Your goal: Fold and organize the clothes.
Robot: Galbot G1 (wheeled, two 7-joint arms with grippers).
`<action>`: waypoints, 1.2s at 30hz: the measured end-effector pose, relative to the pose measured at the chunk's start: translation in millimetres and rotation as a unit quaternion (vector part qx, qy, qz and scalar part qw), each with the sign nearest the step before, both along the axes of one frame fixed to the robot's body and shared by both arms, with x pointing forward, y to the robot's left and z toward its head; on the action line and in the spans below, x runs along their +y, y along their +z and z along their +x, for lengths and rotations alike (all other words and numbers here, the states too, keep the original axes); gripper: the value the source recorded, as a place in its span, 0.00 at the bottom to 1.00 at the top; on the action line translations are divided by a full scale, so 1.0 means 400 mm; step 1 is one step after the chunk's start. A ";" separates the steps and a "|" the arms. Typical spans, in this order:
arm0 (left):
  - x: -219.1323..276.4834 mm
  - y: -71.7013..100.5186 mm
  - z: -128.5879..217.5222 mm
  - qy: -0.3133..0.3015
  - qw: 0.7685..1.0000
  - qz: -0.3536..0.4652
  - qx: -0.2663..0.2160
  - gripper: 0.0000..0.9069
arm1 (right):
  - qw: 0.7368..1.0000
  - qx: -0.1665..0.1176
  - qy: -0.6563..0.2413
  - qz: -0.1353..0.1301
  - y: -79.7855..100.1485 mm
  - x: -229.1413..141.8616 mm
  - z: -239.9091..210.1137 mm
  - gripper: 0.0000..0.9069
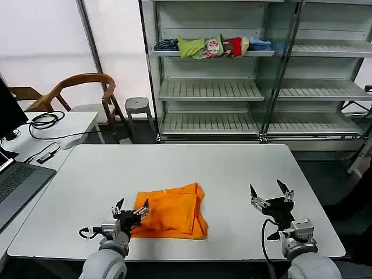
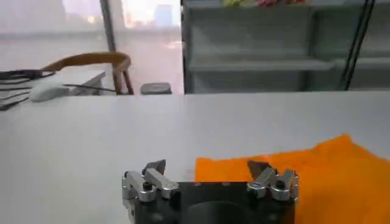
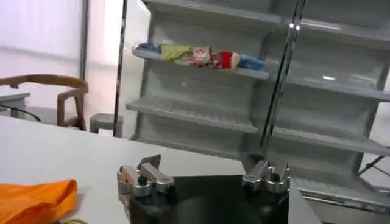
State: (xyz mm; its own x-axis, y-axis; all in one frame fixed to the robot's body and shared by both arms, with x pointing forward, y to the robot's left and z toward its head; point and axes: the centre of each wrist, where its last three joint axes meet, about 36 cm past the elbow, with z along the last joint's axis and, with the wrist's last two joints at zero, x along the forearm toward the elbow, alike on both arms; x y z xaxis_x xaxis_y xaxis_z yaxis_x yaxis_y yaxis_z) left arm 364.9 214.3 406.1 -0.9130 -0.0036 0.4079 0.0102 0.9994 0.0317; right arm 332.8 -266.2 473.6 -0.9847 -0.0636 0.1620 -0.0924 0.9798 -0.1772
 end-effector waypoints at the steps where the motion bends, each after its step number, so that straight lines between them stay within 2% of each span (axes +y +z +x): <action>1: -0.002 -0.005 0.000 0.002 1.000 0.001 0.004 1.00 | 1.000 0.000 0.000 0.000 0.000 0.001 -0.001 1.00; 9: -0.010 -0.035 0.006 0.015 1.000 0.010 0.021 1.00 | 1.000 0.000 0.001 0.002 0.001 0.006 -0.005 1.00; 31: -0.010 -0.074 0.004 0.021 0.999 -0.001 0.046 1.00 | 1.000 0.002 0.003 0.002 -0.002 0.013 -0.011 1.00; 32: -0.011 -0.076 0.004 0.021 0.999 -0.001 0.047 0.93 | 1.000 0.002 0.003 0.002 -0.002 0.013 -0.011 1.00; 33: -0.011 -0.078 0.003 0.021 0.999 -0.002 0.048 0.48 | 1.000 0.003 0.003 0.001 -0.002 0.013 -0.011 1.00; 34: -0.011 -0.080 0.003 0.021 0.999 -0.003 0.049 0.16 | 1.000 0.003 0.004 0.001 -0.002 0.013 -0.012 1.00; 35: -0.011 -0.082 0.003 0.021 0.999 -0.004 0.049 0.04 | 1.000 0.003 0.004 0.000 -0.002 0.012 -0.012 1.00; 36: -0.010 -0.083 0.002 0.021 0.999 -0.005 0.050 0.03 | 1.000 0.003 0.004 0.000 -0.002 0.011 -0.012 1.00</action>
State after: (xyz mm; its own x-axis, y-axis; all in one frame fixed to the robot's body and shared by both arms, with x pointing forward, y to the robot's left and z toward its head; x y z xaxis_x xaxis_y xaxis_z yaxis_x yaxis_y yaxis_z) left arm 365.9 210.3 372.8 -0.8669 -0.0365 0.4971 -0.0289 0.9993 0.0230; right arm 328.1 -261.7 472.7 -0.9833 -0.0711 0.1677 -0.1010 0.9789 -0.1776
